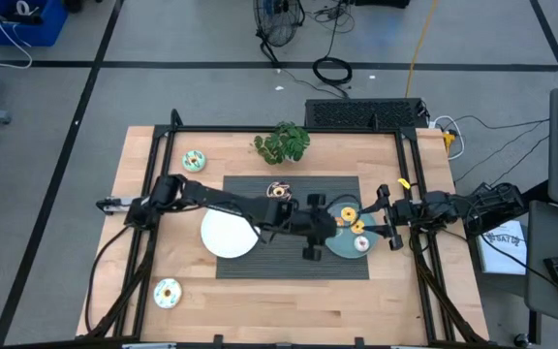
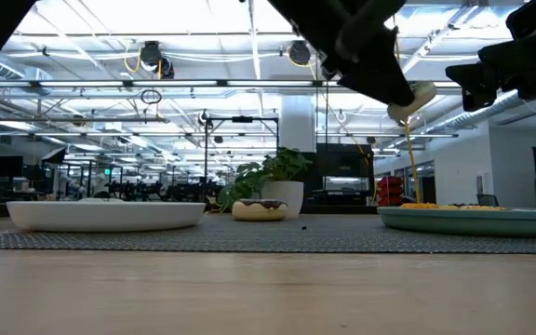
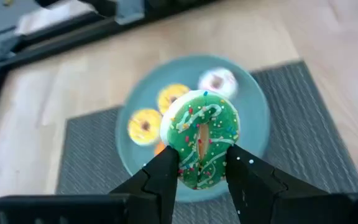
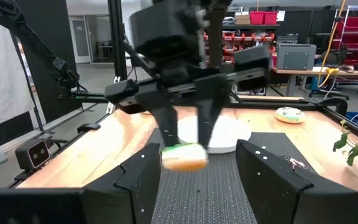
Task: Pick & Place donuts
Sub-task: Put the small green doughnut on top of the blue plate
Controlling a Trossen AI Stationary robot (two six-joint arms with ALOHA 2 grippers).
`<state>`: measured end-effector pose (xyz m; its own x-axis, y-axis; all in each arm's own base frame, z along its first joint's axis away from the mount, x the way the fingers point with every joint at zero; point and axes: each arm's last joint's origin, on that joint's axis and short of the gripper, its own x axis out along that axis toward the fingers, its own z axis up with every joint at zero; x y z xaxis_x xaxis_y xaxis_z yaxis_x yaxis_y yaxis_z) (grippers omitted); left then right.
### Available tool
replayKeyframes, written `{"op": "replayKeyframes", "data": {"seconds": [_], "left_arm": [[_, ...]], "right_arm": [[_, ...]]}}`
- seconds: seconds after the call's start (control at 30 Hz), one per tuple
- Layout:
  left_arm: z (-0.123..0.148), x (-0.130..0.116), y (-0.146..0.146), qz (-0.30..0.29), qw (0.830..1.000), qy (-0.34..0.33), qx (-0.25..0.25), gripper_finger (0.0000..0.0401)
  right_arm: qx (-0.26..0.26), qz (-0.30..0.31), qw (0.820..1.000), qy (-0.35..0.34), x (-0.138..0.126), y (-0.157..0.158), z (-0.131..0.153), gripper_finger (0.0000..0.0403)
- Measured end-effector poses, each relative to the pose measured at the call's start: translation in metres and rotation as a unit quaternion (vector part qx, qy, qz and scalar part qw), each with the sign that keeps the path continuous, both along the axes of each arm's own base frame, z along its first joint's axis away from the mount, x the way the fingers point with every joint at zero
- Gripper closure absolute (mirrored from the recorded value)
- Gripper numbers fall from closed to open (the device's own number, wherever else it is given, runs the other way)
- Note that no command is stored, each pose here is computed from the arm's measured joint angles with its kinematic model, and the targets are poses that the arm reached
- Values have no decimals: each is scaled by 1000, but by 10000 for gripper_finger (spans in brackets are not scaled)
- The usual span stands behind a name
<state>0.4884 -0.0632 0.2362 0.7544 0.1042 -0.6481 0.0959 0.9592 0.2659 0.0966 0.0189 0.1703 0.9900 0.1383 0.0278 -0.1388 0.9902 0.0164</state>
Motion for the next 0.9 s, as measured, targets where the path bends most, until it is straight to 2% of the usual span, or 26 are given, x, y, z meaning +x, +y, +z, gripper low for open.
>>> {"op": "replayKeyframes", "data": {"seconds": [0.27,0.53,0.67,0.73,0.83,0.9], "left_arm": [[4,8,28,34,998,-44,-11,270],[4,8,44,74,995,-46,-42,270],[3,8,44,83,994,-46,-54,270],[3,8,44,78,994,-43,-58,270],[1,7,42,59,995,-31,-76,270],[0,6,42,51,995,-24,-82,270]], "right_arm": [[13,0,1000,-12,0,0,3,206],[21,-5,1000,-17,0,0,4,206],[14,-85,996,-11,1,-5,3,208],[-9,-120,993,5,3,-6,0,208],[-38,-145,988,37,8,-7,-5,207],[-39,-145,987,50,12,-6,-8,207]]}}
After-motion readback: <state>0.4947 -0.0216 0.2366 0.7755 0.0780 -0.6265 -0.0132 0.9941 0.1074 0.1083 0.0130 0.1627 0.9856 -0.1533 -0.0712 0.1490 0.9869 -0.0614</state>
